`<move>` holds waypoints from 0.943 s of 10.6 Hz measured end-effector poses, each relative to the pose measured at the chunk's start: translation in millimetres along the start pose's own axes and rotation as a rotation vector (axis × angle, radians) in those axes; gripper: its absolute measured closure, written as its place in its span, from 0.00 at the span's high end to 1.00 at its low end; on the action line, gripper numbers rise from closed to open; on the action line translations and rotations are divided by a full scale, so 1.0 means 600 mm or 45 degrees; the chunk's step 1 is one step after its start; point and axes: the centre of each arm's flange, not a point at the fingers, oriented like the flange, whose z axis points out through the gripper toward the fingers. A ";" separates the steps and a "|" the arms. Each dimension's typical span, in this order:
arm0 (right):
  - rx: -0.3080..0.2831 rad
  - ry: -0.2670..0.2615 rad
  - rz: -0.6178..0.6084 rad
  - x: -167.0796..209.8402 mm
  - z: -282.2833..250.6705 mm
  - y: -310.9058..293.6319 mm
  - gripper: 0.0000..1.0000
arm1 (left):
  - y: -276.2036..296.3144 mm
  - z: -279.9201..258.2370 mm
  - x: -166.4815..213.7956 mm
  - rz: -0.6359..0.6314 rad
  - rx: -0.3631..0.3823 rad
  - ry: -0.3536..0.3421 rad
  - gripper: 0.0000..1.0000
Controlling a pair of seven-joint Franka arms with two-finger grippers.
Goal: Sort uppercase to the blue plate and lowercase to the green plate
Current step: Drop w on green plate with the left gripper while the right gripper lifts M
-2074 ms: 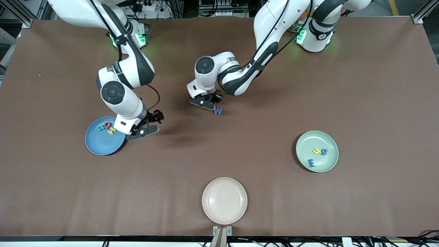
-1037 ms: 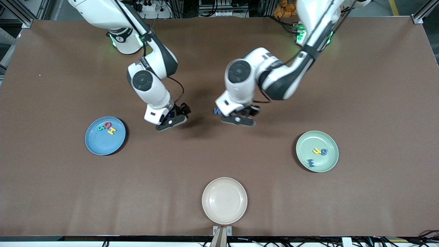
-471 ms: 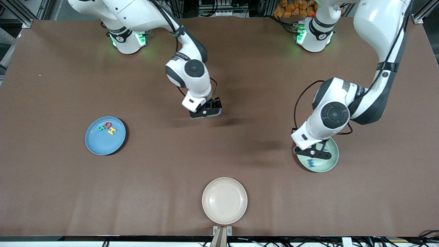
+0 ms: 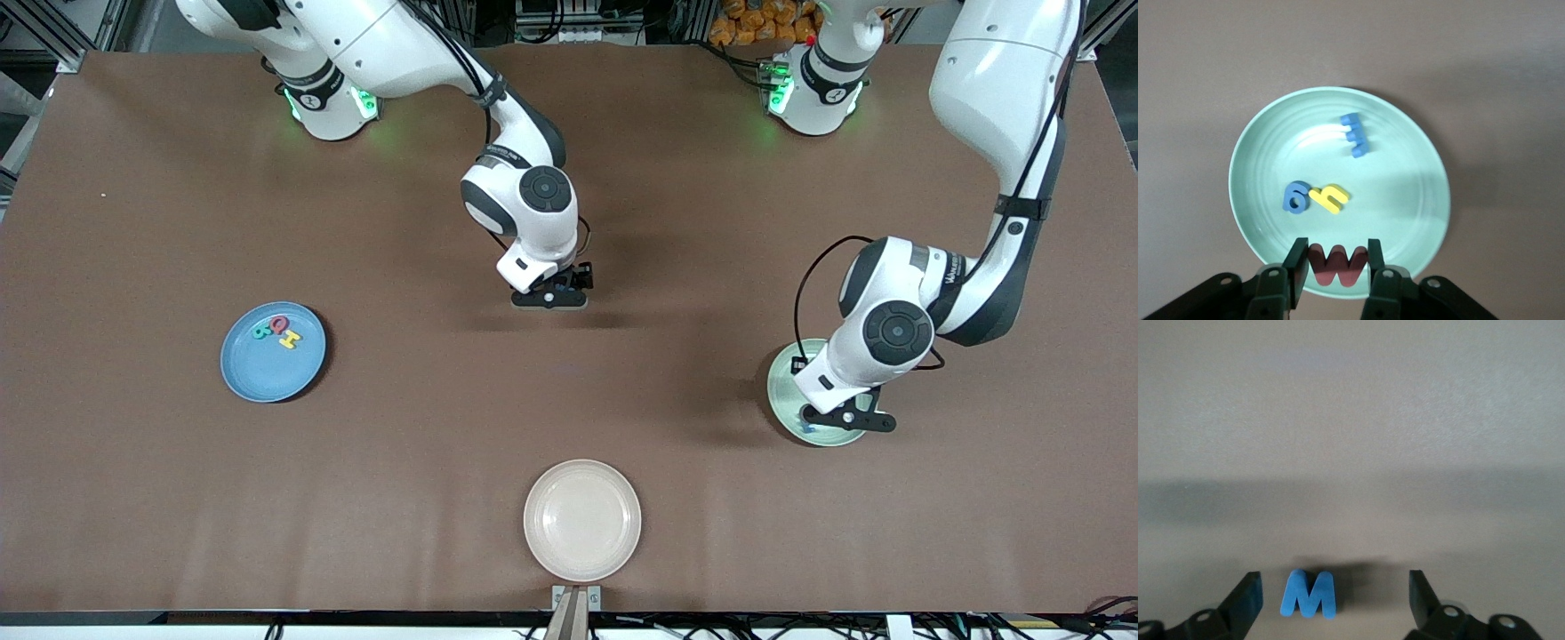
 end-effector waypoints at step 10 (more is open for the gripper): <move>0.043 -0.002 0.026 -0.038 0.029 -0.009 0.74 | -0.036 -0.333 -0.058 -0.102 -0.026 0.273 1.00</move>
